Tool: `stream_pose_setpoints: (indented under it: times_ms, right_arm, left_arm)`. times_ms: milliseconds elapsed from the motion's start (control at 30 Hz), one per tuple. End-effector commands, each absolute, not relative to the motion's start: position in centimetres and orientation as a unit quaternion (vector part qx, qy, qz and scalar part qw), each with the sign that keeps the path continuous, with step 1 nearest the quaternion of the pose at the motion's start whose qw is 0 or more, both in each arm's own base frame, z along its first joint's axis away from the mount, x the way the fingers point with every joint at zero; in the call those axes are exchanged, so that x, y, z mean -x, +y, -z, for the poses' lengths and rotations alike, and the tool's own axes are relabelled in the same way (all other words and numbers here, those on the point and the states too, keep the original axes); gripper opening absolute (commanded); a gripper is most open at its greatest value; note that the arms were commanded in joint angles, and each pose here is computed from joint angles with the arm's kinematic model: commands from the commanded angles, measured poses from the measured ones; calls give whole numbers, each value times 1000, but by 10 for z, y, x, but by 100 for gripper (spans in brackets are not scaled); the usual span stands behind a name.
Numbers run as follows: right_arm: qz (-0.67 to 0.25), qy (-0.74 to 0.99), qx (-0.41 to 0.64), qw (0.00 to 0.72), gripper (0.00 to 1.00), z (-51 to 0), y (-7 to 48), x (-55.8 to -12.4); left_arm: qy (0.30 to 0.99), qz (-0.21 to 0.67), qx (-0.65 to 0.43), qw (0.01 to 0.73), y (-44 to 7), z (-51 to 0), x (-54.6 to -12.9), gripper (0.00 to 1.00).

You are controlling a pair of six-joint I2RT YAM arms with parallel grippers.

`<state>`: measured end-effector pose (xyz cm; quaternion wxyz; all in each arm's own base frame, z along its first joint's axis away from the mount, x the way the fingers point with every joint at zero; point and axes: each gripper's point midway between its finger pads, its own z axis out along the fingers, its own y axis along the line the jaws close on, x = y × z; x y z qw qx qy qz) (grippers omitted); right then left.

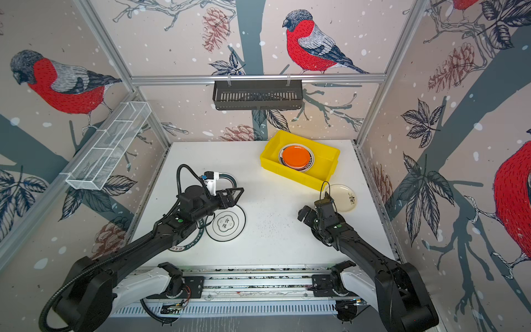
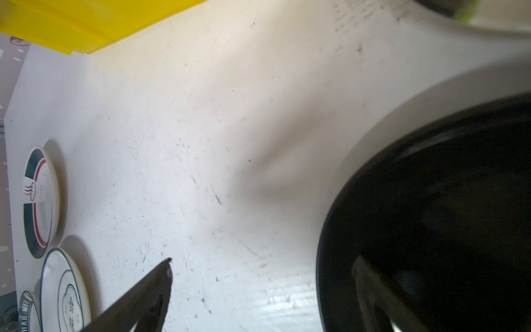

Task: Place the plates into the plastic bin on the countertop
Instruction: 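Grasp the black plate rim with the right gripper and drag it closer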

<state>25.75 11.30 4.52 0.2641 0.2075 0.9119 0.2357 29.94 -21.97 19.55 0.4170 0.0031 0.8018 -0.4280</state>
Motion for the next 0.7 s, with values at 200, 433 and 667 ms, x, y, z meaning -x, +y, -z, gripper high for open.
stream_pose_setpoints:
  times_ms: [200,433,667]
  right_arm:
    - [-306,905,-148,256,99,-66,167,-288]
    - [-336,903,-115,242,99,-73,196,-308]
    - [-259,916,-86,294,97,-101,176,-322]
  left_arm:
    - [786,435,-6,440,-217,-213,-298,97]
    - [786,425,6,448,-207,-213,-293,97]
    - [790,416,3,451,-205,-213,-292,97]
